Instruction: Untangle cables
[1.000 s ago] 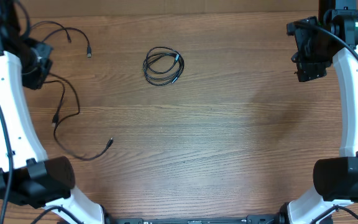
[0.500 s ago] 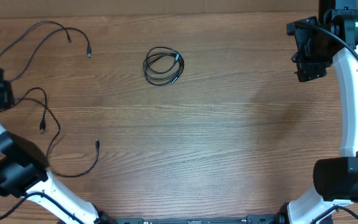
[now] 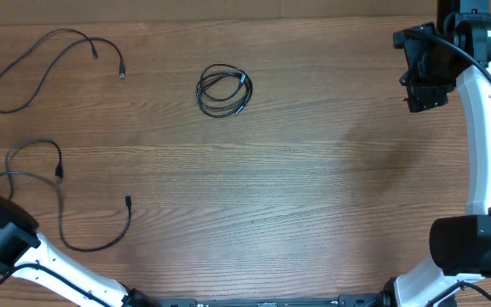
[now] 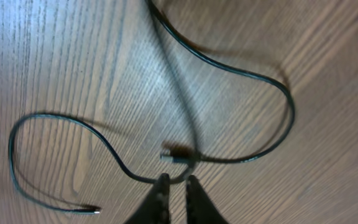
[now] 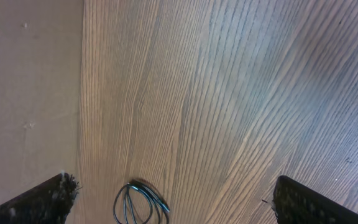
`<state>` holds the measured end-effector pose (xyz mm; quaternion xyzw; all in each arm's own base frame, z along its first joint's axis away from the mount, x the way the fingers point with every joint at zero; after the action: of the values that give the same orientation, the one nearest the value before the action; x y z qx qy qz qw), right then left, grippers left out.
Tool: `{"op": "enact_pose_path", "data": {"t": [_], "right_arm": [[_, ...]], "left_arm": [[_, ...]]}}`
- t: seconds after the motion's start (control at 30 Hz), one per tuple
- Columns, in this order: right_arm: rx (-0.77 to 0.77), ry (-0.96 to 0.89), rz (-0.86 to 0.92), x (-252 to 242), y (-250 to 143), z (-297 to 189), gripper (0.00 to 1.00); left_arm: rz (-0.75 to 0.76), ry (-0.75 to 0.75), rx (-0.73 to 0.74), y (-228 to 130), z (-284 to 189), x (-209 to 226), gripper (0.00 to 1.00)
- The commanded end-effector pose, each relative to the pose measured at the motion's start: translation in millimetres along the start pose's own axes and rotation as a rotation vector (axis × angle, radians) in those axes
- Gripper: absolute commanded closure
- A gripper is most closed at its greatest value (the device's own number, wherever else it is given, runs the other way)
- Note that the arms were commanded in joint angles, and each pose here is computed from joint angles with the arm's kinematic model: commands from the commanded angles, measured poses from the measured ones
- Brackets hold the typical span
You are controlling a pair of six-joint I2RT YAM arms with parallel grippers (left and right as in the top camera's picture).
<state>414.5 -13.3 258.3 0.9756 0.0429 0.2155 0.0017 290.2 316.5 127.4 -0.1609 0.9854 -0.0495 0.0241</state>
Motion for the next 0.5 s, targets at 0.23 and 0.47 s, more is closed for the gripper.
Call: {"op": "enact_pose_path", "data": {"t": [0.23, 0.47], "right_arm": [[-0.019, 0.031, -0.003, 1.3, 2.6, -12.9, 0.0], [-0.019, 0.031, -0.003, 1.4, 2.6, -12.9, 0.0]], "left_arm": [[0.178, -0.014, 0.011, 2.9, 7.7, -5.9, 0.28], [0.259, 0.009, -0.003, -15.1, 11.5, -14.2, 0.02]]}}
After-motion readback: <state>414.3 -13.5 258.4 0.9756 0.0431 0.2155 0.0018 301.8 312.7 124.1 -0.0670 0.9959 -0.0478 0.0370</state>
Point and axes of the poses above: each gripper's point midway between its finger pads, its own z axis out along the fingers, its own x axis along the line the jaws close on, y = z × x, the point moved 1 cm from there along -z, back along the fingers, and after that the axes turned 10 degrees about z, right-handed, at the moved point
